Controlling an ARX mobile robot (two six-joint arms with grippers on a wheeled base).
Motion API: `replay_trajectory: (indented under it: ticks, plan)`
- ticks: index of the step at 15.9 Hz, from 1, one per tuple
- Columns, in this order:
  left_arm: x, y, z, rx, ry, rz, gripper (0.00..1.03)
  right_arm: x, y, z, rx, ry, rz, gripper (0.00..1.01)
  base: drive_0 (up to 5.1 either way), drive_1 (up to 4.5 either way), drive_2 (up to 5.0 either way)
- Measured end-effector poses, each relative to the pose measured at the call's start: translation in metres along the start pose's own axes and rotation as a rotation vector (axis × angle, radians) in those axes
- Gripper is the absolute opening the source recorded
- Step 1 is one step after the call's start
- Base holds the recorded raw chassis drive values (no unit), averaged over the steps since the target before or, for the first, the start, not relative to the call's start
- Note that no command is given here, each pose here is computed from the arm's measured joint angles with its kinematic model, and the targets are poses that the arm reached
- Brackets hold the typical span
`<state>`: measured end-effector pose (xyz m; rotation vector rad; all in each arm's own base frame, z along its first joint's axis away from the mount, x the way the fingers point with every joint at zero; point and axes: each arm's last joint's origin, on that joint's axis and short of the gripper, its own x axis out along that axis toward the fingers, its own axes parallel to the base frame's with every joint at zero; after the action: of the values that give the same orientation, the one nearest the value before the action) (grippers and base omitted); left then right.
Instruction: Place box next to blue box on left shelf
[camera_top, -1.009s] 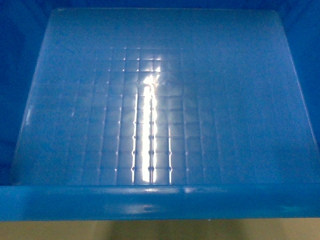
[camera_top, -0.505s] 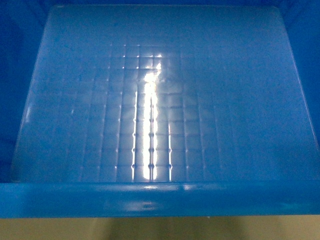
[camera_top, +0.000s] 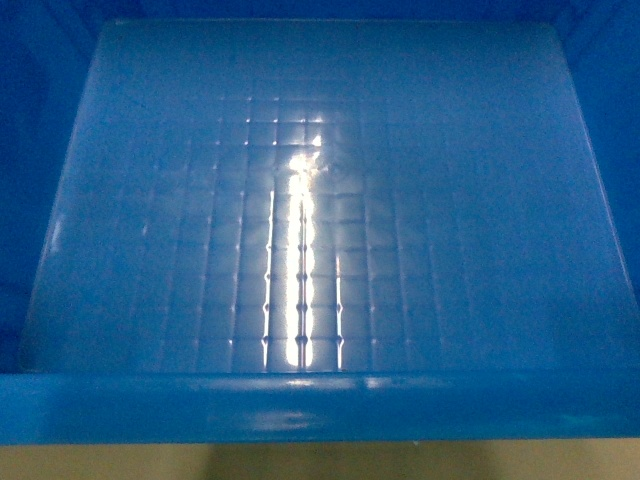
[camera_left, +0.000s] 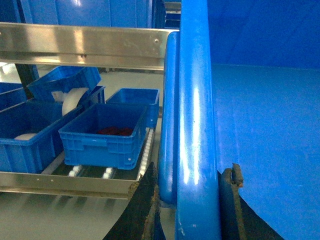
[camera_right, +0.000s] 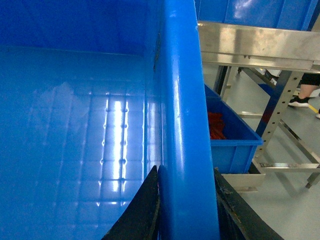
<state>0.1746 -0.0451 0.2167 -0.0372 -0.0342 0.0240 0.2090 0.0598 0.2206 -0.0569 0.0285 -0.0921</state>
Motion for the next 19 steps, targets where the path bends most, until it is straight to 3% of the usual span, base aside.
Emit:
replay_trajectory:
  ticks: [19]
  plan:
    - [0.0, -0.0001, -0.0008, 0.002, 0.006, -0.001, 0.18, 0.0001, 0.0, -0.0013, -0.004, 0.01, 0.0, 0.22, -4.9, 2.39, 2.4]
